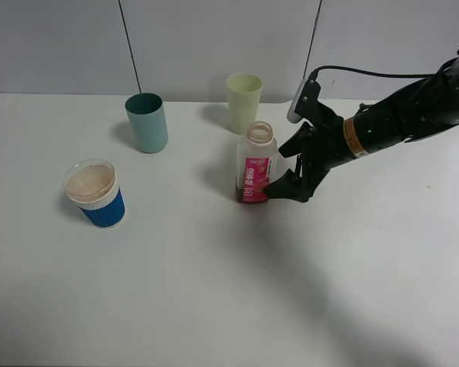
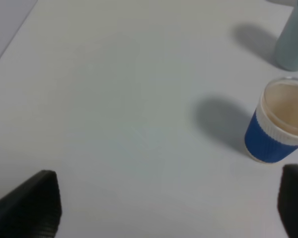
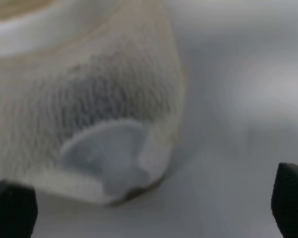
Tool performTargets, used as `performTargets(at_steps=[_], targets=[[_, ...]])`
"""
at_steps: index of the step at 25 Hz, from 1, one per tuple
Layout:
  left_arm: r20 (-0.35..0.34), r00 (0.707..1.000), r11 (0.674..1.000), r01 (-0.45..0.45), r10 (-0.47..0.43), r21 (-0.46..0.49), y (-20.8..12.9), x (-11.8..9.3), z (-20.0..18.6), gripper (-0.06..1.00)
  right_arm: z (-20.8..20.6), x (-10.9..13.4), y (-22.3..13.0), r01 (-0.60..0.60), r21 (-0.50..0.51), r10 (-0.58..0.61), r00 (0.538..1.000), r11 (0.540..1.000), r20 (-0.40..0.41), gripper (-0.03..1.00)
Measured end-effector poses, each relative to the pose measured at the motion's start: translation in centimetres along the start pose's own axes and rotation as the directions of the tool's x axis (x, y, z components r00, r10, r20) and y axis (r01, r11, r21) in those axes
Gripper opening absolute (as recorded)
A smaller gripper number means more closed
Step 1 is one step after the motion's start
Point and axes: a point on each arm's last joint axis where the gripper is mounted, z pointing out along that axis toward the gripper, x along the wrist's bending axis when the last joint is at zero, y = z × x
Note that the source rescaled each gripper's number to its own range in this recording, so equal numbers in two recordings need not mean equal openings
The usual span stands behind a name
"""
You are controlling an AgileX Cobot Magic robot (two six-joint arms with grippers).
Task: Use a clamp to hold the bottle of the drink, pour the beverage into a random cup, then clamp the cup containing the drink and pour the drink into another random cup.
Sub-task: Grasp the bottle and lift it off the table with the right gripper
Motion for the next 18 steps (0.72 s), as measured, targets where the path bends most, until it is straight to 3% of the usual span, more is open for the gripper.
performTargets(at_steps=[18], targets=[[0.0, 1.0, 1.0, 0.0, 0.0, 0.0, 0.0, 0.0, 0.0, 0.62, 1.2, 0.6, 1.0, 0.032, -0.015, -0.033, 0.998, 0.999, -0.045, 0.88]])
